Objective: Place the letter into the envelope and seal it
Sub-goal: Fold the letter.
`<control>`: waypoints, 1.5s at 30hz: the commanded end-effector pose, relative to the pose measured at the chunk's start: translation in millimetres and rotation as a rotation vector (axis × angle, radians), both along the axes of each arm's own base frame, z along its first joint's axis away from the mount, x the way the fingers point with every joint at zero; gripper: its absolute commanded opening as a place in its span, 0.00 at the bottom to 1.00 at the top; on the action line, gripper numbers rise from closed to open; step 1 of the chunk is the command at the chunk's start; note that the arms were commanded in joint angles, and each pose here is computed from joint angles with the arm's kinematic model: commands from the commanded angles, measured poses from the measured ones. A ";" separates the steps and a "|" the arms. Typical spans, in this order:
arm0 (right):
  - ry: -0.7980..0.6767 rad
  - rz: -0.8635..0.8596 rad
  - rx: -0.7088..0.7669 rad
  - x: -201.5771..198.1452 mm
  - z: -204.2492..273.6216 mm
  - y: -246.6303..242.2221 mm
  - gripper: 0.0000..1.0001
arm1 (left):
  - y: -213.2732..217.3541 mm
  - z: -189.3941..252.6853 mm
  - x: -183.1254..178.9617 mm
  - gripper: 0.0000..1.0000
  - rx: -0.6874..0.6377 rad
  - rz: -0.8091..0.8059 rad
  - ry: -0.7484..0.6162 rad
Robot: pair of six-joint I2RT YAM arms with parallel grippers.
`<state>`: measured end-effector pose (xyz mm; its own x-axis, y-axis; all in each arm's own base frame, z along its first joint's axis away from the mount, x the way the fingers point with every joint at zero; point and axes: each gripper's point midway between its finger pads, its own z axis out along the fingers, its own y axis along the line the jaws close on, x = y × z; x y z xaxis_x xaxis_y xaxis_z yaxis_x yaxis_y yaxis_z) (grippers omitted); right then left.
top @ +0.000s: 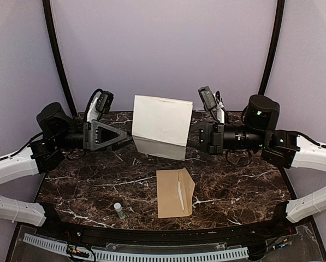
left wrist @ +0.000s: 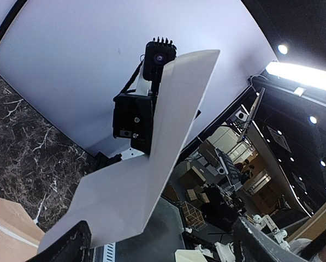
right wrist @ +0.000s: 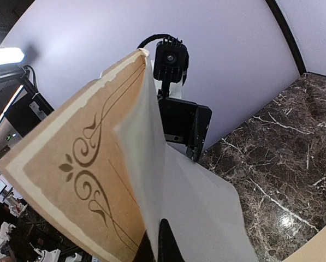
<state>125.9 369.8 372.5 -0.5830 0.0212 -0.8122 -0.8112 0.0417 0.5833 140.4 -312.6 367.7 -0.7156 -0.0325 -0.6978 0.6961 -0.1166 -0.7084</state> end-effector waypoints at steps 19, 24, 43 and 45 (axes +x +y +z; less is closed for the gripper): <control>0.063 -0.042 0.027 12.7 -1.2 5.8 0.00 | -3.3 -15.5 2.7 0.71 0.061 0.009 -0.004; 0.080 -0.049 0.020 14.3 -3.5 5.9 0.00 | -3.2 -21.6 5.2 0.61 0.083 0.023 0.001; 0.164 -0.052 -0.075 21.4 -31.1 18.9 0.00 | -7.8 -41.4 10.1 0.21 0.133 0.023 0.022; 0.165 -0.059 -0.071 22.2 -30.2 18.1 0.00 | -7.7 -42.5 10.0 0.17 0.134 0.023 0.022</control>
